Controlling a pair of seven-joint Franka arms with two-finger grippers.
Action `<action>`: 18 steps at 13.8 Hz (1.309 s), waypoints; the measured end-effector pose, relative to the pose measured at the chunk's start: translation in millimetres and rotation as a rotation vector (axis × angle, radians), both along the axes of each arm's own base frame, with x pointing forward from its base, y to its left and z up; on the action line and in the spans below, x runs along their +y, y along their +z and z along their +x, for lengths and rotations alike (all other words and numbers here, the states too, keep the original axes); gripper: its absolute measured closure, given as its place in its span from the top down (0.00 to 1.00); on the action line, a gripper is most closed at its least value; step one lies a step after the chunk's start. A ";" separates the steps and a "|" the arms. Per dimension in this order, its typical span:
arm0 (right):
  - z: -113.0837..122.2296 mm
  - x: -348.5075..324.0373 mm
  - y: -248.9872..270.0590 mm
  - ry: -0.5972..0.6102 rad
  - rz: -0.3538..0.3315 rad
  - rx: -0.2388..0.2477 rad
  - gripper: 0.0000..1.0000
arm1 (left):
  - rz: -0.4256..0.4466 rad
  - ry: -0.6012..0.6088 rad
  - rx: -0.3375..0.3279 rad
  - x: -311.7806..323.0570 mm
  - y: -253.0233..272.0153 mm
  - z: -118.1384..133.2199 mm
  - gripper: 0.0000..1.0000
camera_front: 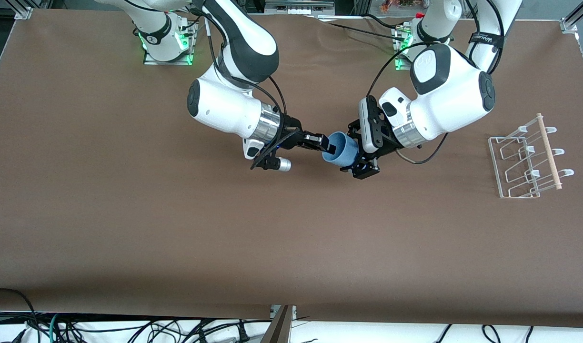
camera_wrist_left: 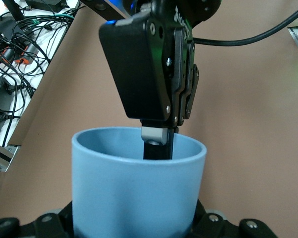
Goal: Transfer cup to left arm and place on rack
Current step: 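Open the right gripper while the left gripper carries the cup toward the rack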
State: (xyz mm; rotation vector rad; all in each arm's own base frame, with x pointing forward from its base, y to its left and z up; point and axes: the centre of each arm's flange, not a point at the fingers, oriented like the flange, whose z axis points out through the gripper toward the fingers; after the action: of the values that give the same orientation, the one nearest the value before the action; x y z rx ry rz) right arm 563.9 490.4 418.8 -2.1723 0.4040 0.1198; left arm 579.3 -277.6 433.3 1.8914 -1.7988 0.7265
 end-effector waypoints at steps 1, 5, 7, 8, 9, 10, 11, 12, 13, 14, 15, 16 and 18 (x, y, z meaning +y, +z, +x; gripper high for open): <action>0.7 -0.2 1.6 -0.004 0.002 -0.005 0.11 | 0.001 0.003 0.007 1.5 -1.1 0.2 0.78; 3.3 1.6 15.8 -0.006 0.019 -0.027 0.55 | 0.017 0.018 0.085 42.9 -12.3 10.1 0.78; 3.5 1.4 23.1 -0.006 0.027 -0.036 0.76 | 0.099 0.012 0.102 82.8 -17.4 19.7 0.78; 3.7 0.6 25.5 -0.007 0.028 -0.039 0.87 | 0.149 0.009 0.110 106.0 -17.5 24.8 0.78; 4.2 -0.4 26.8 -0.007 0.027 -0.042 0.99 | 0.201 0.012 0.124 133.6 -17.9 29.4 0.78; 4.6 -1.9 26.0 -0.005 0.018 -0.047 1.00 | 0.262 0.020 0.136 164.4 -19.4 33.2 0.78; 4.7 -3.6 23.1 0.003 -0.001 -0.056 1.00 | 0.336 0.030 0.142 197.0 -21.7 36.0 0.78; 4.2 -4.9 19.2 0.013 -0.026 -0.067 1.00 | 0.408 0.035 0.146 224.7 -24.2 37.2 0.78; 3.0 -6.2 15.5 0.024 -0.050 -0.077 1.00 | 0.484 0.039 0.150 249.1 -26.6 37.5 0.78; 2.3 -8.8 13.0 0.030 -0.068 -0.083 1.00 | 0.565 0.047 0.156 270.9 -28.8 37.3 0.78; 2.7 -13.1 11.2 0.029 -0.082 -0.086 1.00 | 0.655 0.053 0.160 290.2 -30.9 37.0 0.78; 3.6 -18.7 10.7 0.025 -0.092 -0.085 1.00 | 0.751 0.056 0.160 305.4 -31.9 36.7 0.78; 5.6 -30.6 11.8 0.048 -0.116 -0.072 1.00 | 0.945 0.056 0.143 323.9 -29.9 37.1 0.78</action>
State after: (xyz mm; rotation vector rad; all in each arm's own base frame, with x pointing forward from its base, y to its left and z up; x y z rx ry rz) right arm 569.5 459.8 430.6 -2.2936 0.3251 0.0450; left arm 616.4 46.4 403.4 2.4495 -2.1943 -0.3437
